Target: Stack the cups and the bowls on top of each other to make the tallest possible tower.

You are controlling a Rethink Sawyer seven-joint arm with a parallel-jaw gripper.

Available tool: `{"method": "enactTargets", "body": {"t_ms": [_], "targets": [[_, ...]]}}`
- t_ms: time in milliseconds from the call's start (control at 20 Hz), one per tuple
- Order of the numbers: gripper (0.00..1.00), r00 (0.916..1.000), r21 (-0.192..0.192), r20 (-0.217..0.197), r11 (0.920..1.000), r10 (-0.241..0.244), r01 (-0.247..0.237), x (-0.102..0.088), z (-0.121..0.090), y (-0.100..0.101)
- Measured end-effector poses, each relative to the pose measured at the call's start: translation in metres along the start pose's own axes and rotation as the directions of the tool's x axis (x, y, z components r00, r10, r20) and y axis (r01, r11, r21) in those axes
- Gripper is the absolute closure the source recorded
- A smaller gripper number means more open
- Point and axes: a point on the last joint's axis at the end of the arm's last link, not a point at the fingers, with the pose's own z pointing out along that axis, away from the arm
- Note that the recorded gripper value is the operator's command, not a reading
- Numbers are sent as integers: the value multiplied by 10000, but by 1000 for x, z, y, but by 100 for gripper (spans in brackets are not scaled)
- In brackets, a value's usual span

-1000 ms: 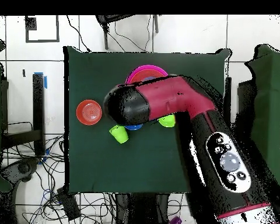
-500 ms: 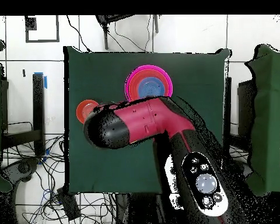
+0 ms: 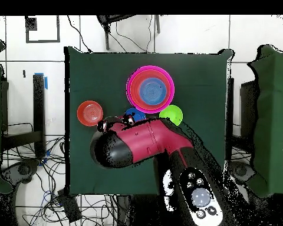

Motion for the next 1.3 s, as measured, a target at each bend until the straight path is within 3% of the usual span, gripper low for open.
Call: {"method": "enactTargets", "body": {"t_ms": [400, 600, 800, 1000, 1300], "targets": [[0, 9992, -36, 394, 10000, 52, -51, 17, 8, 2], [0, 9993, -132, 339, 9998, 168, -164, 24, 20, 4], [0, 9993, -276, -27, 9989, 384, -384, 36, 37, 6], [0, 9962, -266, -695, 9981, 528, -548, 53, 72, 11], [0, 9895, -466, -1233, 9955, 757, -819, 63, 111, 16]]}}
